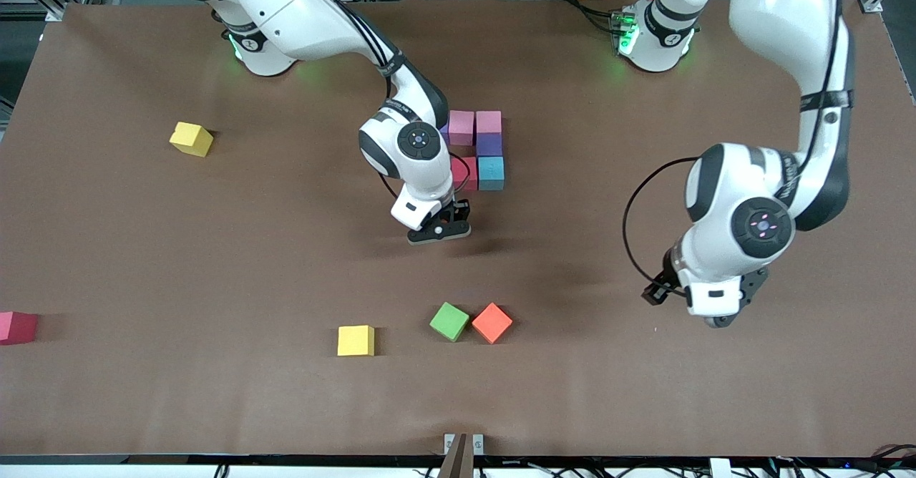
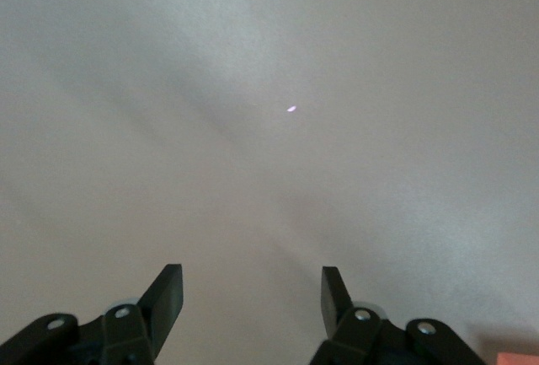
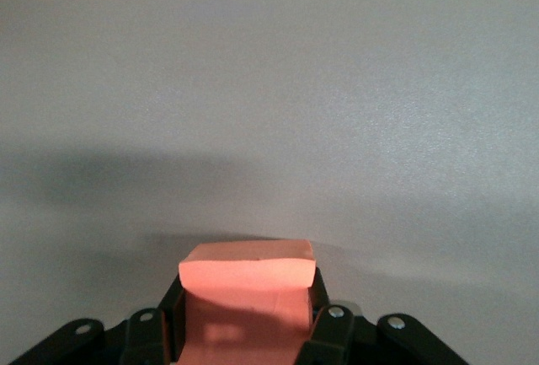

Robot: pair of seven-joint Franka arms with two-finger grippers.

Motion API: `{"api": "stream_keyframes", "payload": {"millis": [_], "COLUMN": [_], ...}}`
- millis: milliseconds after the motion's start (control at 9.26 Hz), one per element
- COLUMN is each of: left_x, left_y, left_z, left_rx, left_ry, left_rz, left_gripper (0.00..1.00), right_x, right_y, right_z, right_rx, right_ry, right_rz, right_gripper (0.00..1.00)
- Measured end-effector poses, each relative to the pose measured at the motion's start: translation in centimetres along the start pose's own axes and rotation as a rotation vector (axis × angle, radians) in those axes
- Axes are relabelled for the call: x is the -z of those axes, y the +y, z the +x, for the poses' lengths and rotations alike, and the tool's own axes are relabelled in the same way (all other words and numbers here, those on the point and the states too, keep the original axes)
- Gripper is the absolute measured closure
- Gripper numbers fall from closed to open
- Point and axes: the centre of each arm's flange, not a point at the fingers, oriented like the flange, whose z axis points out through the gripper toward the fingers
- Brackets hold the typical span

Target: Form number 2 with 11 blocks

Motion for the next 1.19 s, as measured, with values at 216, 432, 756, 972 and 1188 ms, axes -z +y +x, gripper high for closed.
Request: {"api": "stream_keyframes", "payload": {"millis": [216,432,756,972,1188], "left_x": [-0.6,-0.5,-1.9,-2.1,-2.5], "left_y": [2.1,3.8,6.4,7.3,8.5], "left_z": [-0.8,-1.5,-3.2,-3.4,-4.7], "left_rx": [0.040,0.092,0.185,0.282,0.358], "left_ry": [-0.002,0.013,0.025,0.027,0.020], "left_rz": [-0.018,-0.077,-0.177,-0.235,-0.298], "left_gripper": [0.25,0.25,0.25,0.25,0.25], "right_x": [0.0,0.1,0.2,0.2,0.2], "right_y": [0.1,0.3,-0.4,-0.9,-1.0], "right_z": [-0.2,-0.8,-1.6,-2.2,-2.3], "right_rx": [0.000,-0.002,-0.015,-0.024,-0.016], "right_ry": [-0.002,-0.008,-0.019,-0.025,-0.020], "right_rz": [-0.001,-0.005,-0.001,0.003,-0.001], "right_gripper": [0.44,0.44,0.44,0.44,0.44]}}
